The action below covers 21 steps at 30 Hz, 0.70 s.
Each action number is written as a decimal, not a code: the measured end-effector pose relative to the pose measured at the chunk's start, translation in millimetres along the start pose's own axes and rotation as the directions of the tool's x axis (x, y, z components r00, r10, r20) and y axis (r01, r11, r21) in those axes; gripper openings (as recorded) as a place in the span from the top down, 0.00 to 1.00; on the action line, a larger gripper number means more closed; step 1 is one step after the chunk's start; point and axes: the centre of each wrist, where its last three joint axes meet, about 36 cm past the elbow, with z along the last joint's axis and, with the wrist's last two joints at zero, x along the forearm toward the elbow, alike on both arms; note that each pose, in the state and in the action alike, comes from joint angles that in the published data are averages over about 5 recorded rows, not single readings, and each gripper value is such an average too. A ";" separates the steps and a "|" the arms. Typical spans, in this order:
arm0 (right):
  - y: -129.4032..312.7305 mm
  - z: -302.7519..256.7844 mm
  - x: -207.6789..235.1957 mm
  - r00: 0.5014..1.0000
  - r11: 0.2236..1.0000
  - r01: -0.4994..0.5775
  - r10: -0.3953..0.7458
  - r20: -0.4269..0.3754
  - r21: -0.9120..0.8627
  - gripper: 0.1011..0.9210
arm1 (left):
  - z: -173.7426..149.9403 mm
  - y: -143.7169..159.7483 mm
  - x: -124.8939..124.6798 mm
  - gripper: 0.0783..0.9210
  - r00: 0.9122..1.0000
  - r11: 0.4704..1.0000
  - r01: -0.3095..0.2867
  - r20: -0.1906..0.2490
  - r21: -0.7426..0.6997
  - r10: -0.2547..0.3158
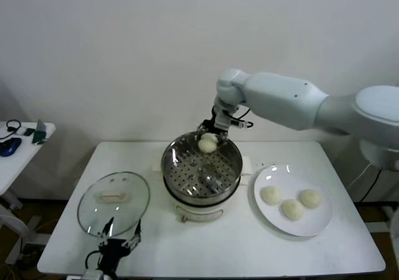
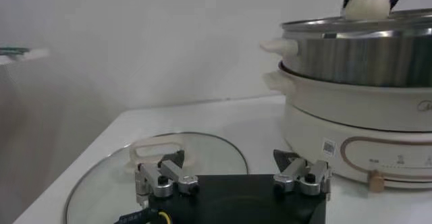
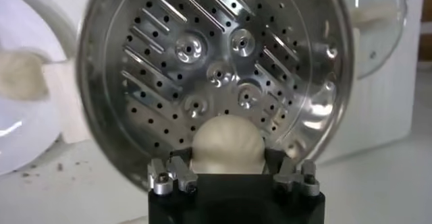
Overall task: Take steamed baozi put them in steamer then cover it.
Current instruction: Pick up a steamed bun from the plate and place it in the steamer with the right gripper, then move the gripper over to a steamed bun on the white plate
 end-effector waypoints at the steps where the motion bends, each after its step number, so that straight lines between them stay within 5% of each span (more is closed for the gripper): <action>1: -0.7 0.5 -5.1 1.000 1.000 0.003 -0.003 0.004 0.006 0.24 | 0.6 0.2 -0.1 0.12 1.000 1.000 0.000 -0.001 -0.001 0.000; 8: -7.4 5.5 -25.8 1.000 0.999 0.017 -0.018 0.024 0.036 0.24 | 2.3 0.3 -0.3 0.12 1.000 1.000 -0.004 -0.001 -0.005 0.004; 14: -12.5 8.9 -28.6 0.999 0.999 -0.001 -0.001 0.040 0.043 0.14 | 1.5 -0.8 -0.5 0.12 1.000 1.000 -0.007 0.003 -0.006 0.007; 21: -11.1 16.9 6.8 0.998 1.000 -0.025 0.025 0.052 -0.004 0.12 | -1.5 -6.1 2.5 0.12 1.000 1.000 -0.017 0.007 -0.008 0.017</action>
